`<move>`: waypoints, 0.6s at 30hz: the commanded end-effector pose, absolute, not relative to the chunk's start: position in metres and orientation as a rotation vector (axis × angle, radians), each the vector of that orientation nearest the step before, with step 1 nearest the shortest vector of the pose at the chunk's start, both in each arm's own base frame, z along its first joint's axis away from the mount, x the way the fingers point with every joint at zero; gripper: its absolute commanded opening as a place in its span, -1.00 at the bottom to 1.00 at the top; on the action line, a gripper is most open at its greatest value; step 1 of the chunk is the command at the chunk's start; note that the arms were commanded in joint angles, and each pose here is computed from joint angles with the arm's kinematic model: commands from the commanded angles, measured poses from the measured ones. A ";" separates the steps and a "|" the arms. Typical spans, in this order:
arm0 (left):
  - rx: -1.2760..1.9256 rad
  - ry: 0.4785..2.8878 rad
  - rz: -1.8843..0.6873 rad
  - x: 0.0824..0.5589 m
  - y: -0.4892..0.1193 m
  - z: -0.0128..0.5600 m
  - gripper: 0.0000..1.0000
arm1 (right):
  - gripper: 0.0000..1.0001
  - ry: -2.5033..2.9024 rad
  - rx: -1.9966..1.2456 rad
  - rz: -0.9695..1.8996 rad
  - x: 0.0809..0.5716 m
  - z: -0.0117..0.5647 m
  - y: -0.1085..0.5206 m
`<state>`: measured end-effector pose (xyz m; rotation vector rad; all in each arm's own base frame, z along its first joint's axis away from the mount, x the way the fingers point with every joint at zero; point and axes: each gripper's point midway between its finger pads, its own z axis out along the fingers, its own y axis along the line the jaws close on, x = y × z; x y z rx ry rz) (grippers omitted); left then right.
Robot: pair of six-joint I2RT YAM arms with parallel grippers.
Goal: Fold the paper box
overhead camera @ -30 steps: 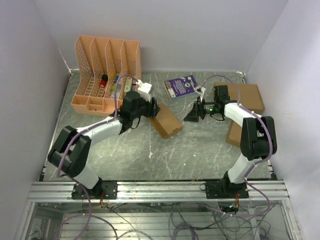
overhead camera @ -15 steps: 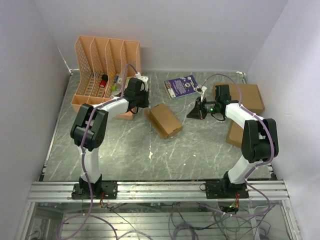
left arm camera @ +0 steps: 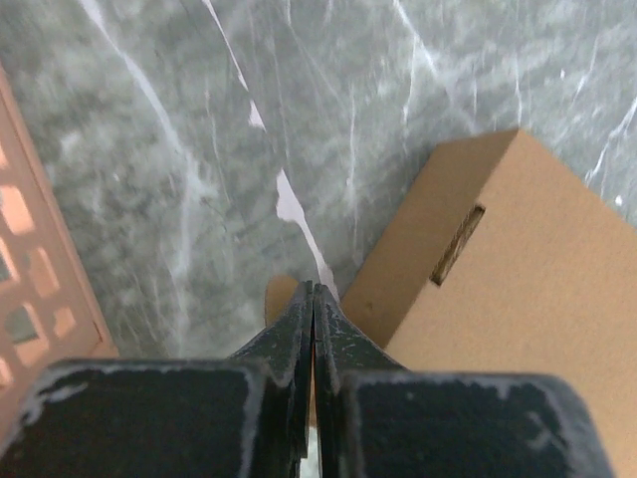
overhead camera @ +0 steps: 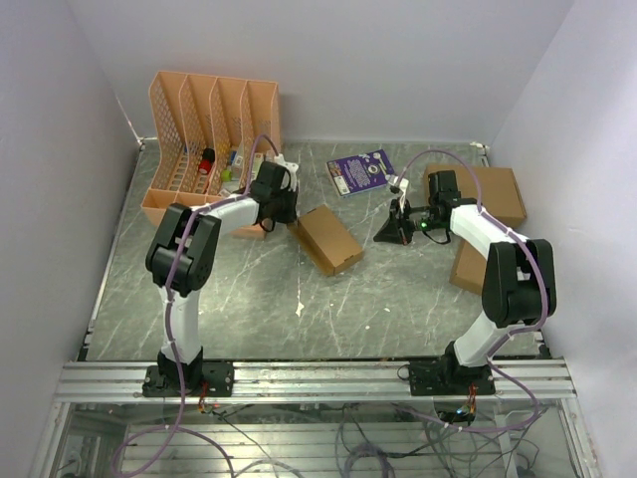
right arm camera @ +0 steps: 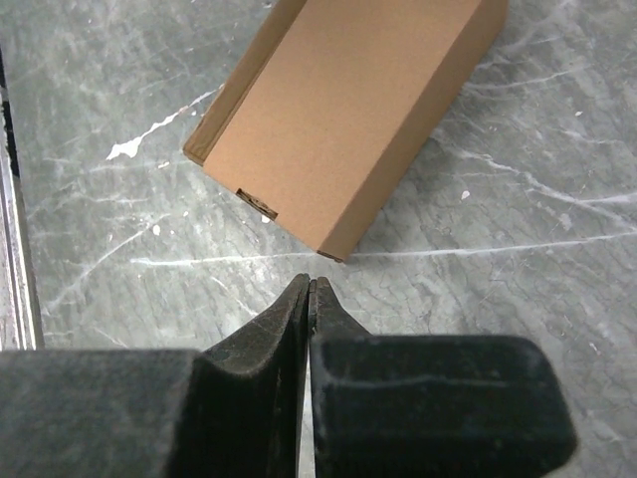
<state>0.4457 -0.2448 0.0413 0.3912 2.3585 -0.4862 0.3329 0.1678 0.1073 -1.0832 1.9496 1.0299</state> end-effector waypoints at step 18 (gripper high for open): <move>0.546 2.317 -0.633 0.368 -0.297 0.064 -0.86 | -0.82 1.858 -1.207 0.962 0.332 0.116 0.163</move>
